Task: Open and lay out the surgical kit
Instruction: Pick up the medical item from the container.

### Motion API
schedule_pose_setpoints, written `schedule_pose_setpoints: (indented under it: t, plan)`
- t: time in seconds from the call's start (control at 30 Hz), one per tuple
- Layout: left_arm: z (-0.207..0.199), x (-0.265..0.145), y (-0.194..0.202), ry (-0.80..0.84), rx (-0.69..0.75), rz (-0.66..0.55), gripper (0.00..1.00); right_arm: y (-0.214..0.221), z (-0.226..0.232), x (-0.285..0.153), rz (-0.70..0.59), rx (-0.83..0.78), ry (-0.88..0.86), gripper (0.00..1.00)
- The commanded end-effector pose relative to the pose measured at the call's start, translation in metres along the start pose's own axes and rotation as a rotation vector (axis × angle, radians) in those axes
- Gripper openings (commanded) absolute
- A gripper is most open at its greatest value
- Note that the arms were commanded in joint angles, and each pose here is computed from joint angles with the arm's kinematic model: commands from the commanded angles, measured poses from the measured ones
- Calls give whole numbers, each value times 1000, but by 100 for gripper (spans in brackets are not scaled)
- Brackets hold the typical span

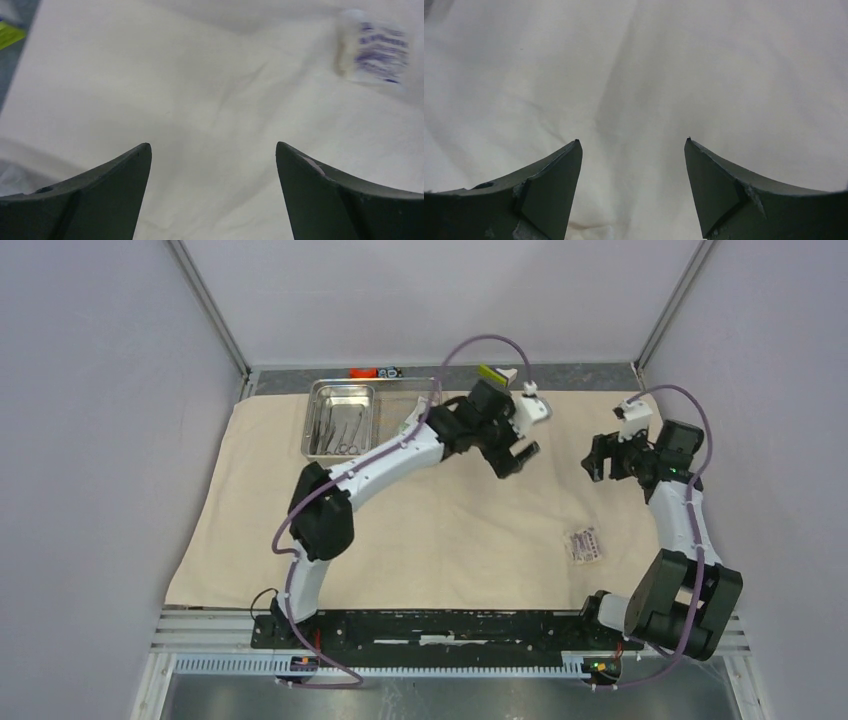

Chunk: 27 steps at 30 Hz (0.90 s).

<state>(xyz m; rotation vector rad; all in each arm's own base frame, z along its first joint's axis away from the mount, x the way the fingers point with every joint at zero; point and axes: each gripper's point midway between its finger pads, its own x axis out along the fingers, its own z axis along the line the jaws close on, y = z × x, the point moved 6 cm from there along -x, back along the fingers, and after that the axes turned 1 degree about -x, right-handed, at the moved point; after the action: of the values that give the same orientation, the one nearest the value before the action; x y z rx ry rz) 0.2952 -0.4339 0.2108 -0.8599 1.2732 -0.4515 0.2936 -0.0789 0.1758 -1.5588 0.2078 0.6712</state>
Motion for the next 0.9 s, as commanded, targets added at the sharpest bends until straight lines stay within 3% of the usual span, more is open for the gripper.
schedule_pose_setpoints:
  t: [0.0, 0.2, 0.4, 0.6, 0.87]
  plan:
    - [90, -43, 23, -216, -169, -29, 100, -30, 35, 18, -53, -177, -65, 82]
    - [176, -63, 79, -383, -404, 16, 94, -36, 54, 32, -45, -230, -118, 82]
    - [228, -68, 123, -460, -579, 39, 85, -25, 53, 34, -19, -238, -104, 82]
    - [256, -64, 148, -496, -635, 75, 77, -22, 53, 34, -12, -242, -100, 82]
    - [265, -59, 165, -448, -730, 74, 77, -17, 52, 36, 6, -241, -104, 82]
